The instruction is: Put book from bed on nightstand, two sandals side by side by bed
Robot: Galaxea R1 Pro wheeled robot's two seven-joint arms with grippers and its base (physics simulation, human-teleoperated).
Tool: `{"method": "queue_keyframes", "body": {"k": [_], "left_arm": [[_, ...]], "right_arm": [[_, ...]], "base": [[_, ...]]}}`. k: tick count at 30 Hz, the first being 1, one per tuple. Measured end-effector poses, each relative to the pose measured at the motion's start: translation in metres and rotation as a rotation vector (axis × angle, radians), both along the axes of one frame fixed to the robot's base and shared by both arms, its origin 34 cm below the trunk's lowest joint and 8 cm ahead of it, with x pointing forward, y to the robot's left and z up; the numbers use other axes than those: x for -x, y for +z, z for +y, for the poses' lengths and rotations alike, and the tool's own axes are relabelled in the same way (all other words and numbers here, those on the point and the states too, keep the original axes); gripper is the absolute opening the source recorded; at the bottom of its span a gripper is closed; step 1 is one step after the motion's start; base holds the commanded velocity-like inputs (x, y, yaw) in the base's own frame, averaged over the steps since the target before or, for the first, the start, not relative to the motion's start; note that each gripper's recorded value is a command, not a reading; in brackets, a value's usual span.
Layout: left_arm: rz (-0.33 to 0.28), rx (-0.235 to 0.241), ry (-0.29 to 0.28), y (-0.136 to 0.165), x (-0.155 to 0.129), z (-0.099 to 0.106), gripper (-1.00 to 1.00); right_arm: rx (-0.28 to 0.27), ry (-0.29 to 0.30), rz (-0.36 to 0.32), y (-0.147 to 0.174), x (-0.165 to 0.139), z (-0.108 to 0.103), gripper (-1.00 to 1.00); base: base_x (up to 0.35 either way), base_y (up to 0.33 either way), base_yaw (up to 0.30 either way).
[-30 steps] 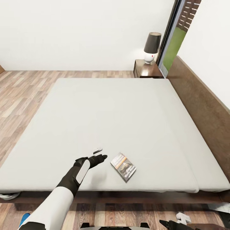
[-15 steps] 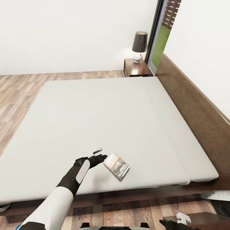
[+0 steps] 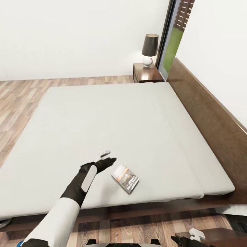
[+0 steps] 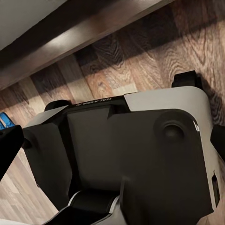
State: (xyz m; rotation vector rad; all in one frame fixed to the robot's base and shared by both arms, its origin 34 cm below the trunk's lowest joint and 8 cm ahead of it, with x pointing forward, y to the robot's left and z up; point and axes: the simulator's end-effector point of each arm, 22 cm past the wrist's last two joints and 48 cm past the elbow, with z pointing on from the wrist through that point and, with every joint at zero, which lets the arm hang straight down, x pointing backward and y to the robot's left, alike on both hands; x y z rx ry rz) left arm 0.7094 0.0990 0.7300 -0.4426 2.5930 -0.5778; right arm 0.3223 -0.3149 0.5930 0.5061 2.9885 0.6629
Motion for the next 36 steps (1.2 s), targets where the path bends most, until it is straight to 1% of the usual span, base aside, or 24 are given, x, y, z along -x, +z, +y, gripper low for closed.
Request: {"method": "queue_keyframes", "body": {"k": [1, 3, 5, 6, 7, 9, 11, 13, 18, 19, 22, 24, 28, 36], "left_arm": [[-0.039, 0.031, 0.016, 0.019, -0.022, -0.007, 1.00], [-0.103, 0.066, 0.032, 0.052, -0.061, -0.014, 1.00], [-0.128, 0.068, 0.041, 0.068, -0.082, -0.015, 1.00], [-0.128, 0.062, 0.048, 0.072, -0.089, -0.016, 1.00], [-0.115, 0.046, 0.060, 0.072, -0.094, -0.012, 1.00], [-0.095, 0.030, 0.070, 0.067, -0.095, -0.010, 1.00], [-0.078, 0.020, 0.067, 0.062, -0.092, -0.010, 1.00], [-0.058, 0.008, 0.048, 0.054, -0.085, -0.014, 1.00], [-0.046, -0.007, -0.017, 0.047, -0.075, -0.031, 1.00], [-0.038, 0.001, -0.027, 0.046, -0.071, -0.036, 1.00], [-0.026, 0.028, -0.024, 0.046, -0.068, -0.043, 1.00], [-0.022, 0.037, -0.026, 0.046, -0.067, -0.046, 1.00], [-0.022, 0.040, -0.036, 0.046, -0.065, -0.050, 1.00], [-0.026, 0.040, -0.037, 0.047, -0.066, -0.051, 1.00]], "right_arm": [[0.000, 0.000, 0.000, 0.000, 0.000, 0.000, 1.00], [0.000, 0.000, -0.001, 0.000, -0.001, 0.000, 1.00], [0.000, 0.000, -0.001, 0.000, 0.000, 0.000, 1.00], [0.000, 0.000, 0.000, 0.000, 0.000, 0.000, 1.00], [0.000, 0.000, 0.000, 0.000, 0.000, 0.000, 1.00], [0.000, 0.001, 0.000, 0.000, 0.000, 0.000, 1.00], [0.000, 0.001, 0.000, 0.000, 0.000, 0.000, 1.00], [0.000, 0.002, 0.000, 0.000, 0.000, 0.000, 1.00], [0.000, 0.002, 0.000, 0.000, 0.000, 0.000, 1.00], [0.000, 0.001, 0.000, 0.000, 0.000, 0.000, 1.00], [-0.001, 0.000, -0.001, 0.000, 0.000, 0.000, 1.00], [-0.001, 0.000, -0.001, 0.000, 0.000, 0.000, 1.00], [-0.001, 0.000, -0.001, 0.000, -0.001, 0.000, 1.00], [-0.001, -0.001, 0.000, 0.000, 0.000, 0.000, 1.00]], "base": [[0.000, 0.000, 0.000], [0.000, 0.000, 0.000], [0.000, 0.000, 0.000], [0.000, 0.000, 0.000], [0.000, 0.000, 0.000], [0.000, 0.000, 0.000], [0.000, 0.000, 0.000], [0.000, 0.000, 0.000], [0.000, 0.000, 0.000], [0.000, 0.000, 0.000], [0.000, 0.000, 0.000], [0.000, 0.000, -0.072], [0.000, 0.000, -0.208], [0.000, 0.000, -0.247]]}}
